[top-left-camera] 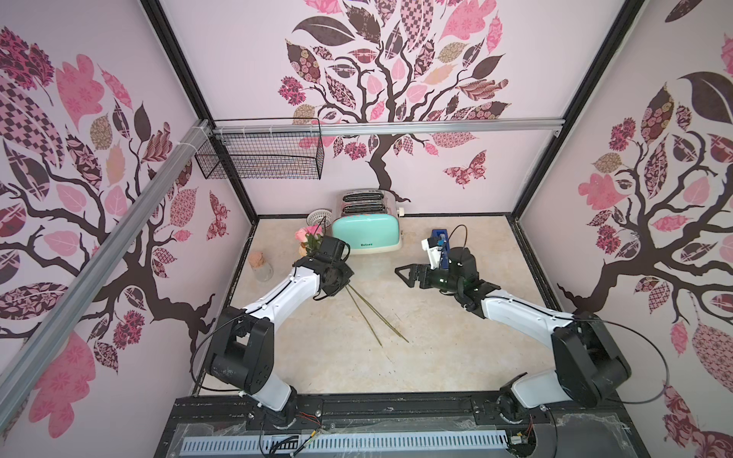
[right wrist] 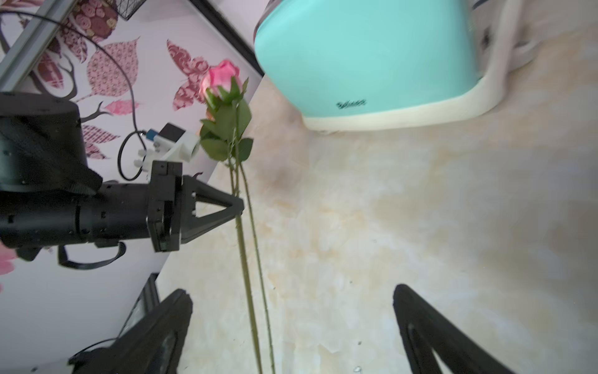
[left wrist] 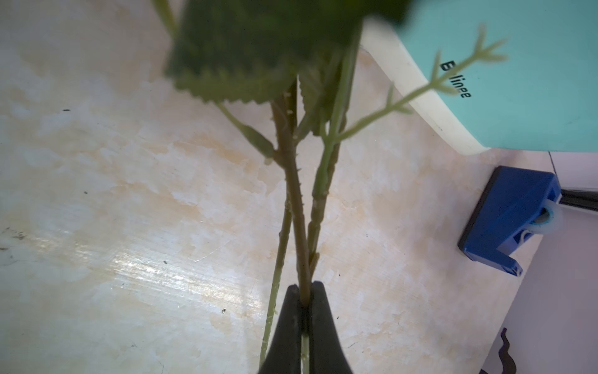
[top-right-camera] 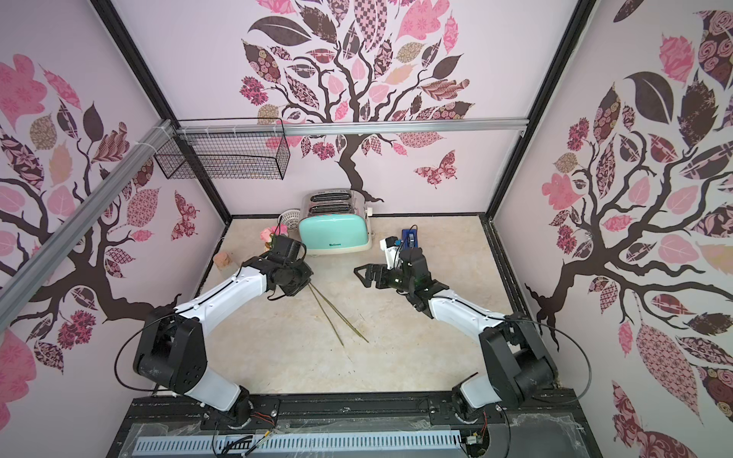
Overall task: Wrap bouquets with tape
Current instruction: Pick up the unwrapped bouquet from the center of the board.
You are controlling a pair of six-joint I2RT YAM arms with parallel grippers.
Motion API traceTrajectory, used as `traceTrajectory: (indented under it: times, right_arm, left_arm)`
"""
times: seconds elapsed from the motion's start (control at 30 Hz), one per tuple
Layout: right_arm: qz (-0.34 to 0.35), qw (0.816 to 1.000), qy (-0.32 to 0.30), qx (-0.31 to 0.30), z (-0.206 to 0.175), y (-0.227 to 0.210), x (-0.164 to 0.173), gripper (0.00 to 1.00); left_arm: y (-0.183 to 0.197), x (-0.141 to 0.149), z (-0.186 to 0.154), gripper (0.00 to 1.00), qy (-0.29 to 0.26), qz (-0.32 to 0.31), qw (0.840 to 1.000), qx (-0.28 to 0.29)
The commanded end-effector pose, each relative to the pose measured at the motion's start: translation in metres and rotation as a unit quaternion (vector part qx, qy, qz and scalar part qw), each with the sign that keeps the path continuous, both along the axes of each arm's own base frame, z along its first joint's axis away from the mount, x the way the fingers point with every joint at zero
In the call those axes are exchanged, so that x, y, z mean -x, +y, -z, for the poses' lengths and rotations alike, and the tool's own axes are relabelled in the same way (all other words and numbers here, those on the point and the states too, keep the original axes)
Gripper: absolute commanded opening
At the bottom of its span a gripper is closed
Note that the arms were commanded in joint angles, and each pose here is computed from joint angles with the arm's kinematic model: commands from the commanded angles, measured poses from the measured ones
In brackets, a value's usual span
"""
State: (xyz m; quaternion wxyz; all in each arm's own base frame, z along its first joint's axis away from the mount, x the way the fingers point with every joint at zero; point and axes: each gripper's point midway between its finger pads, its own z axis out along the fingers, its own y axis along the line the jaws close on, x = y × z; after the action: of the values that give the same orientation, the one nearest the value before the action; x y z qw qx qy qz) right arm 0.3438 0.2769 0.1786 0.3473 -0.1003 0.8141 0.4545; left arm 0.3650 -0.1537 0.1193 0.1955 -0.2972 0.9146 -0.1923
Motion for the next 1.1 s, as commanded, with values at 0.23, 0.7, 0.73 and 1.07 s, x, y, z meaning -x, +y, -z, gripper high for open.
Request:
traceTrajectory:
  times: [0.23, 0.7, 0.73, 1.07]
  right_arm:
    - [-0.159, 0.978, 0.099, -0.097, 0.031, 0.069, 0.034, 1.00]
    - [-0.196, 0.964, 0.136, -0.118, 0.074, 0.127, 0.032, 0.81]
    - [-0.197, 0.963, 0.140, -0.121, 0.077, 0.129, 0.031, 0.79]
    - [-0.241, 0.943, 0.165, -0.161, 0.084, 0.149, 0.045, 0.63]
  left_arm:
    - [-0.013, -0.002, -0.020, 0.00, -0.044, 0.067, 0.997, 0.021]
    - [-0.020, -0.006, -0.020, 0.00, -0.042, 0.079, 0.995, 0.033]
    - [-0.021, -0.006, -0.020, 0.00, -0.042, 0.080, 0.995, 0.034]
    - [-0.025, -0.008, -0.019, 0.00, -0.039, 0.084, 0.995, 0.044]
